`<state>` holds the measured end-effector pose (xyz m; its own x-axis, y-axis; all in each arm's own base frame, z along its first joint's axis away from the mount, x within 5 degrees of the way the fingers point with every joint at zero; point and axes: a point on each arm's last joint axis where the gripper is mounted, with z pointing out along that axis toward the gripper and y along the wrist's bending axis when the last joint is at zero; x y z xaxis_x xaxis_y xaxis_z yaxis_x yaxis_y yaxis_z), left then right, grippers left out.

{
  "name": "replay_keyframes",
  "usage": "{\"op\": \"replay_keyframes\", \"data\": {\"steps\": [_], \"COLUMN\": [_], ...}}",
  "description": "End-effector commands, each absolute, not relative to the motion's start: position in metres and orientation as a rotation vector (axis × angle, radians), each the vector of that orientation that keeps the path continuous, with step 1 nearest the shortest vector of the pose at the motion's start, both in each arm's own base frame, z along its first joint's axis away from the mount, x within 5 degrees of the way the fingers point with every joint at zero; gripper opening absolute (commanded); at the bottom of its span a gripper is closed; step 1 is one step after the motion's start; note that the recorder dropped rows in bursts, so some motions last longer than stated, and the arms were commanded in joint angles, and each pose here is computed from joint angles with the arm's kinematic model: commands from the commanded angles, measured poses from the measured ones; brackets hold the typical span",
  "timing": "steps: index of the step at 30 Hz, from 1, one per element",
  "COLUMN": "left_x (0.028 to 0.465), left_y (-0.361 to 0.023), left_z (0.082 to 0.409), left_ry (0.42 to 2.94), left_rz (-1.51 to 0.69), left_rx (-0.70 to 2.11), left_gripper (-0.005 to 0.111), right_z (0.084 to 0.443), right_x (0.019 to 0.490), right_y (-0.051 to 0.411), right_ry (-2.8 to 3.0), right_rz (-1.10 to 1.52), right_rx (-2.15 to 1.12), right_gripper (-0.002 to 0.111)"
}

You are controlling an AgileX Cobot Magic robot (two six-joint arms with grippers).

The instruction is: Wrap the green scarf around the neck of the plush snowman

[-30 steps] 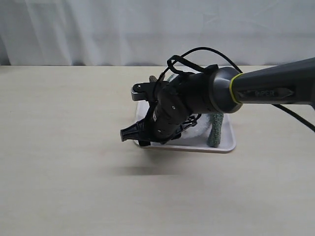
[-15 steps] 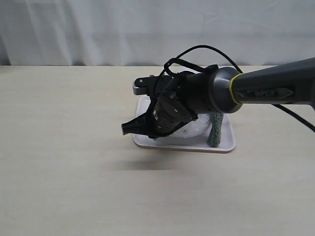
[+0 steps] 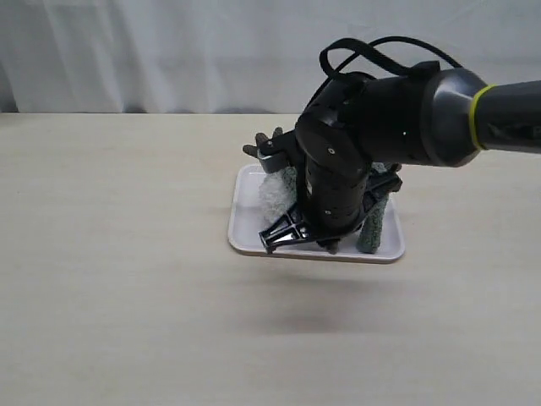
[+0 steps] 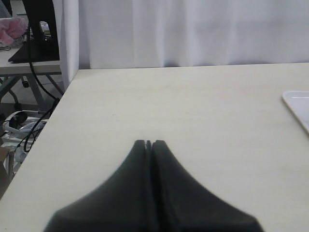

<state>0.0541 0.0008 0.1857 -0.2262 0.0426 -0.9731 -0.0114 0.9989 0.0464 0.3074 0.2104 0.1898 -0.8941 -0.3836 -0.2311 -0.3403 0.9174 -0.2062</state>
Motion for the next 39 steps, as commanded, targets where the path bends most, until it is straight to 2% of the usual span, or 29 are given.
{"op": "replay_keyframes", "data": {"steps": [1, 7, 21, 23, 33, 36, 39], "left_x": [0.054, 0.054, 0.054, 0.054, 0.054, 0.054, 0.054], "left_y": [0.001, 0.001, 0.001, 0.001, 0.001, 0.001, 0.001], "left_z": [0.185, 0.185, 0.185, 0.185, 0.185, 0.185, 0.185], "left_ry": [1.791, 1.791, 1.791, 1.791, 1.791, 1.791, 1.791], "left_rz": [0.044, 0.044, 0.044, 0.044, 0.044, 0.044, 0.044], "left_rx": [0.014, 0.014, 0.014, 0.014, 0.014, 0.014, 0.014], "left_gripper": [0.000, 0.000, 0.000, 0.000, 0.000, 0.000, 0.000], "right_z": [0.171, 0.157, 0.157, 0.156, 0.167, 0.174, 0.185], "right_x": [0.297, 0.293, 0.293, 0.292, 0.283, 0.278, 0.273], "right_y": [0.204, 0.198, 0.198, 0.199, 0.193, 0.188, 0.184], "right_ry": [2.817, 2.772, 2.776, 2.785, 2.850, 2.885, 2.906], "right_rz": [-0.228, -0.250, -0.249, -0.235, -0.277, -0.302, -0.322], "right_rx": [-0.599, -0.615, -0.621, -0.632, -0.622, -0.598, -0.576], "right_gripper": [0.004, 0.004, 0.005, 0.009, 0.048, 0.053, 0.054]}}
